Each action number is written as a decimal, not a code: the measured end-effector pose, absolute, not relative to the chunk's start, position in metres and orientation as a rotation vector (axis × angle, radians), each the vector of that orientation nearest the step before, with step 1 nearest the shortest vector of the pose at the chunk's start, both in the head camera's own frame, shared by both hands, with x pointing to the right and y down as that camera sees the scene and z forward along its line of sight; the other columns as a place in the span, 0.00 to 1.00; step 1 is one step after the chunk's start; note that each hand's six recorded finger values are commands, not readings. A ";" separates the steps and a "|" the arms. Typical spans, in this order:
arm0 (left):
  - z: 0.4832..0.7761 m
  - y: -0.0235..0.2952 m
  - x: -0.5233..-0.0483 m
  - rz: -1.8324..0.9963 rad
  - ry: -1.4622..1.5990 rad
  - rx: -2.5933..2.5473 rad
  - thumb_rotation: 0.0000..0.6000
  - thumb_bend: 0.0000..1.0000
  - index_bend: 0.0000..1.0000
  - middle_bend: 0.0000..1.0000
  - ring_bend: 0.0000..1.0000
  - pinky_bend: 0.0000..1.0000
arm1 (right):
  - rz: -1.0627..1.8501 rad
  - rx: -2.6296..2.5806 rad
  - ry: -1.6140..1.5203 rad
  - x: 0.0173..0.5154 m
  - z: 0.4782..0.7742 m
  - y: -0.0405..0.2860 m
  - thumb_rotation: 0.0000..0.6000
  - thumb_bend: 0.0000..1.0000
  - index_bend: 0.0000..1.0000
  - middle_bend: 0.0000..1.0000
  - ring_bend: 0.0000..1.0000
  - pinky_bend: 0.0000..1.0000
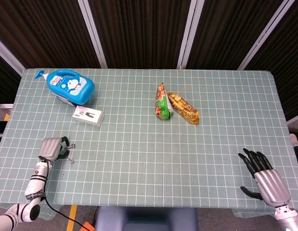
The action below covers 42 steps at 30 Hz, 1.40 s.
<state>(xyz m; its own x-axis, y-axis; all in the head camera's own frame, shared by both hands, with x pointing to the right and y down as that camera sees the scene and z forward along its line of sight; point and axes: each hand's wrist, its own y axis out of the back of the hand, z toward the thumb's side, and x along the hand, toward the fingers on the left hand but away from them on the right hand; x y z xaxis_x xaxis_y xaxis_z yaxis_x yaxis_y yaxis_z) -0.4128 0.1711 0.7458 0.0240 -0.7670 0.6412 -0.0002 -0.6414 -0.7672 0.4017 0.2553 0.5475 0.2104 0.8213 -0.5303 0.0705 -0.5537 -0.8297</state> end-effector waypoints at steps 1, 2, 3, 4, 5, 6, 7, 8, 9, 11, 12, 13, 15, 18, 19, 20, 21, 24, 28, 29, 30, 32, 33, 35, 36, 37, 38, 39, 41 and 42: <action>0.746 0.171 -0.413 -1.677 0.783 -1.715 1.00 0.32 0.52 1.00 1.00 1.00 | 1.402 -1.806 -0.831 0.402 0.547 0.255 1.00 0.27 0.00 0.00 0.00 0.00; 0.746 0.171 -0.413 -1.677 0.781 -1.711 1.00 0.32 0.52 1.00 1.00 1.00 | 1.402 -1.806 -0.832 0.402 0.547 0.255 1.00 0.27 0.00 0.00 0.00 0.00; 0.746 0.170 -0.413 -1.677 0.778 -1.708 1.00 0.33 0.53 1.00 1.00 1.00 | 1.402 -1.806 -0.832 0.402 0.547 0.255 1.00 0.27 0.00 0.00 0.00 0.00; 0.746 0.170 -0.413 -1.678 0.775 -1.704 1.00 0.33 0.53 1.00 1.00 1.00 | 1.402 -1.806 -0.833 0.402 0.547 0.255 1.00 0.27 0.00 0.00 0.00 0.00; 0.746 0.170 -0.413 -1.679 0.773 -1.702 1.00 0.34 0.54 1.00 1.00 1.00 | 1.402 -1.806 -0.833 0.402 0.547 0.255 1.00 0.27 0.00 0.00 0.00 0.00; 0.746 0.170 -0.413 -1.681 0.772 -1.701 1.00 0.34 0.54 1.00 1.00 1.00 | 1.401 -1.806 -0.833 0.402 0.547 0.255 1.00 0.27 0.00 0.00 0.00 0.00; 0.747 0.171 -0.413 -1.684 0.770 -1.700 1.00 0.35 0.54 1.00 1.00 1.00 | 1.401 -1.806 -0.833 0.402 0.547 0.255 1.00 0.27 0.00 0.00 0.00 0.00; 0.747 0.171 -0.414 -1.686 0.769 -1.699 1.00 0.36 0.55 1.00 1.00 1.00 | 1.401 -1.806 -0.833 0.402 0.547 0.255 1.00 0.27 0.00 0.00 0.00 0.00; 0.747 0.171 -0.414 -1.688 0.769 -1.699 1.00 0.36 0.55 1.00 1.00 1.00 | 1.401 -1.806 -0.832 0.402 0.547 0.255 1.00 0.27 0.00 0.00 0.00 0.00; 0.747 0.171 -0.414 -1.691 0.768 -1.700 1.00 0.36 0.55 1.00 1.00 1.00 | 1.401 -1.806 -0.832 0.402 0.547 0.255 1.00 0.27 0.00 0.00 0.00 0.00; 0.747 0.171 -0.414 -1.692 0.768 -1.699 1.00 0.37 0.55 1.00 1.00 1.00 | 1.401 -1.806 -0.832 0.402 0.547 0.255 1.00 0.27 0.00 0.00 0.00 0.00; 0.747 0.171 -0.414 -1.692 0.768 -1.699 1.00 0.37 0.55 1.00 1.00 1.00 | 1.401 -1.806 -0.832 0.402 0.547 0.255 1.00 0.27 0.00 0.00 0.00 0.00; 0.747 0.171 -0.415 -1.692 0.768 -1.698 1.00 0.39 0.55 1.00 1.00 1.00 | 1.402 -1.806 -0.832 0.402 0.547 0.255 1.00 0.27 0.00 0.00 0.00 0.00; 0.744 0.170 -0.415 -1.686 0.773 -1.691 1.00 0.42 0.54 1.00 1.00 1.00 | 1.403 -1.806 -0.829 0.401 0.548 0.256 1.00 0.27 0.00 0.00 0.00 0.00; 0.744 0.169 -0.415 -1.685 0.774 -1.691 1.00 0.42 0.54 1.00 1.00 1.00 | 1.403 -1.806 -0.829 0.401 0.548 0.256 1.00 0.27 0.00 0.00 0.00 0.00; 0.743 0.169 -0.415 -1.684 0.774 -1.690 1.00 0.43 0.54 1.00 1.00 1.00 | 1.402 -1.806 -0.829 0.401 0.548 0.256 1.00 0.27 0.00 0.00 0.00 0.00; 0.743 0.169 -0.415 -1.683 0.775 -1.688 1.00 0.43 0.54 1.00 1.00 1.00 | 1.402 -1.806 -0.829 0.401 0.548 0.256 1.00 0.27 0.00 0.00 0.00 0.00; 0.740 0.169 -0.415 -1.674 0.782 -1.686 1.00 0.44 0.54 1.00 1.00 1.00 | 1.403 -1.806 -0.827 0.401 0.548 0.256 1.00 0.27 0.00 0.00 0.00 0.00; 0.736 0.168 -0.413 -1.659 0.784 -1.685 1.00 0.44 0.54 1.00 1.00 1.00 | 1.404 -1.808 -0.826 0.401 0.548 0.256 1.00 0.27 0.00 0.00 0.00 0.00; 0.735 0.168 -0.412 -1.656 0.783 -1.686 1.00 0.44 0.53 1.00 1.00 1.00 | 1.404 -1.808 -0.826 0.401 0.548 0.256 1.00 0.27 0.00 0.00 0.00 0.00; 0.735 0.168 -0.412 -1.652 0.781 -1.686 1.00 0.43 0.53 1.00 1.00 1.00 | 1.404 -1.807 -0.826 0.401 0.548 0.256 1.00 0.27 0.00 0.00 0.00 0.00; 0.733 0.168 -0.410 -1.644 0.778 -1.689 1.00 0.43 0.53 1.00 1.00 1.00 | 1.404 -1.807 -0.826 0.401 0.548 0.256 1.00 0.27 0.00 0.00 0.00 0.00; 0.732 0.169 -0.409 -1.641 0.777 -1.691 1.00 0.43 0.53 1.00 1.00 1.00 | 1.404 -1.808 -0.826 0.401 0.548 0.256 1.00 0.27 0.00 0.00 0.00 0.00; 0.731 0.169 -0.407 -1.636 0.768 -1.694 1.00 0.42 0.53 1.00 1.00 1.00 | 1.403 -1.808 -0.827 0.401 0.548 0.256 1.00 0.27 0.00 0.00 0.00 0.00; 0.730 0.169 -0.407 -1.635 0.764 -1.694 1.00 0.42 0.53 1.00 1.00 1.00 | 1.403 -1.808 -0.827 0.401 0.548 0.256 1.00 0.27 0.00 0.00 0.00 0.00; 0.730 0.169 -0.406 -1.634 0.755 -1.692 1.00 0.42 0.53 1.00 1.00 1.00 | 1.402 -1.808 -0.827 0.401 0.548 0.256 1.00 0.27 0.00 0.00 0.00 0.00; 0.729 0.169 -0.406 -1.634 0.748 -1.689 1.00 0.42 0.53 1.00 1.00 1.00 | 1.402 -1.808 -0.828 0.401 0.548 0.256 1.00 0.27 0.00 0.00 0.00 0.00; 0.729 0.170 -0.406 -1.635 0.740 -1.685 1.00 0.42 0.52 1.00 1.00 1.00 | 1.402 -1.809 -0.828 0.401 0.548 0.256 1.00 0.27 0.00 0.00 0.00 0.00; 0.729 0.170 -0.406 -1.638 0.717 -1.669 1.00 0.42 0.52 1.00 1.00 1.00 | 1.402 -1.810 -0.827 0.401 0.548 0.256 1.00 0.27 0.00 0.00 0.00 0.00; 0.728 0.169 -0.406 -1.639 0.706 -1.658 1.00 0.41 0.52 1.00 1.00 1.00 | 1.402 -1.811 -0.826 0.401 0.548 0.256 1.00 0.27 0.00 0.00 0.00 0.00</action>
<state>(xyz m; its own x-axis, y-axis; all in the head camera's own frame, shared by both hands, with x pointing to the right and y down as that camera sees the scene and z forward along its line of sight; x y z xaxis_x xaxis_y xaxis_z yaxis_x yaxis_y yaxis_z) -0.4061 0.1694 0.7285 0.0547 -0.7837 0.6187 0.0886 -0.6134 -0.7848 0.4010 0.2558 0.5478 0.2137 0.8184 -0.5335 0.0699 -0.5575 -0.8272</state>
